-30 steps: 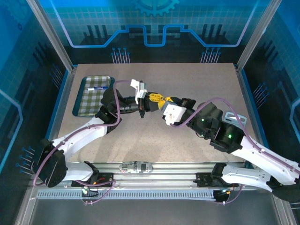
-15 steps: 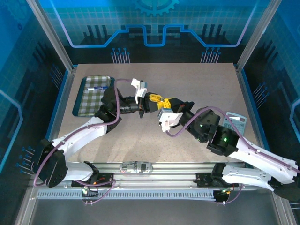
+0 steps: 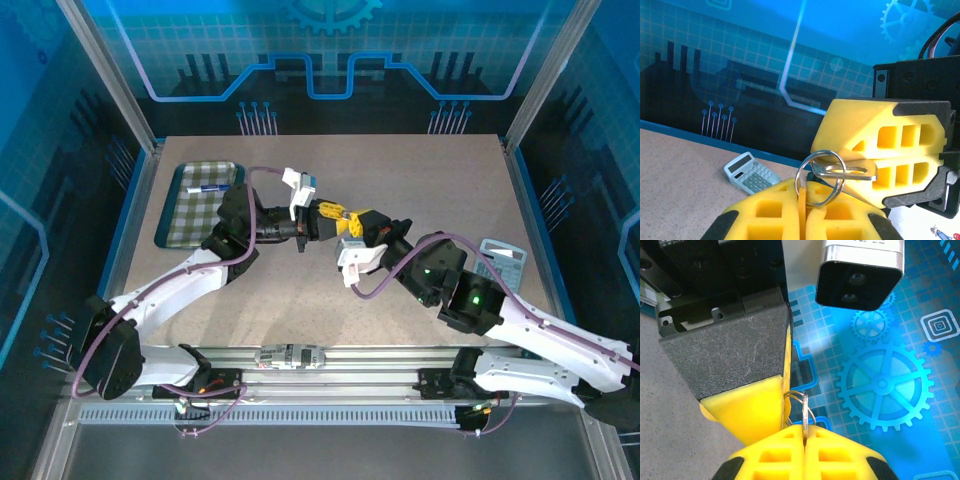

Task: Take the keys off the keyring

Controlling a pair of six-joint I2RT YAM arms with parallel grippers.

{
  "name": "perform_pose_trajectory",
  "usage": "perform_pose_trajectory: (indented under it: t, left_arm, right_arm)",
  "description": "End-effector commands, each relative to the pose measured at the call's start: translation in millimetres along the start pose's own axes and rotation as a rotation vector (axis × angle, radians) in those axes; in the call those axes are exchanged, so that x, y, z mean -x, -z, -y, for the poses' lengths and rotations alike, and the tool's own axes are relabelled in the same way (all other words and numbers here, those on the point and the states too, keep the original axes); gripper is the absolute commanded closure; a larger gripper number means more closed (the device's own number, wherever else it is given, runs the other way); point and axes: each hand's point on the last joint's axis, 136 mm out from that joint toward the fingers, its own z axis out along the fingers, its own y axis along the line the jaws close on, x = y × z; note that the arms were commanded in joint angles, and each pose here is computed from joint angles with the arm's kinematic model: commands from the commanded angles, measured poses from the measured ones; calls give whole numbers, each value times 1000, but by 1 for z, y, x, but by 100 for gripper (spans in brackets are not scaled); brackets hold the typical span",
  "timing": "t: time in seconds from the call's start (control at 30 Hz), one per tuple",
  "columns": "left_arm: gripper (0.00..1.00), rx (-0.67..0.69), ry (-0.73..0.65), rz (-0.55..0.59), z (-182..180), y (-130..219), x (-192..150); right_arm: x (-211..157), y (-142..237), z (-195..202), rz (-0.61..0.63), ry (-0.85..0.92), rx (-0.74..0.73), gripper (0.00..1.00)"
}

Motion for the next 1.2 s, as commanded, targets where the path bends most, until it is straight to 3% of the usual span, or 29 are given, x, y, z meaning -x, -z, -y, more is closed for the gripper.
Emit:
perform_pose_trajectory:
  t: [0.0,0.1,0.3,0.57,1.17]
  left_arm:
    - [100,-32,-175,149,30,12,70]
    - [100,-31,-176,151,31,12,72]
    - [100,-41,-174,148,34,13,74]
    - [100,-61,-180,128,41,13,74]
    - [100,-114,-155,112,44,8,75]
  right_arm:
    - [-22,-1,-65,-66,159,210,100]
    - [-32,-1,-83,-77,178,246,100]
    - [-35,1,-84,-60,25,277,100]
    - [-22,-8,-58,-7,-115,243,100]
    - [-32,-22,-74,-73,85,242,100]
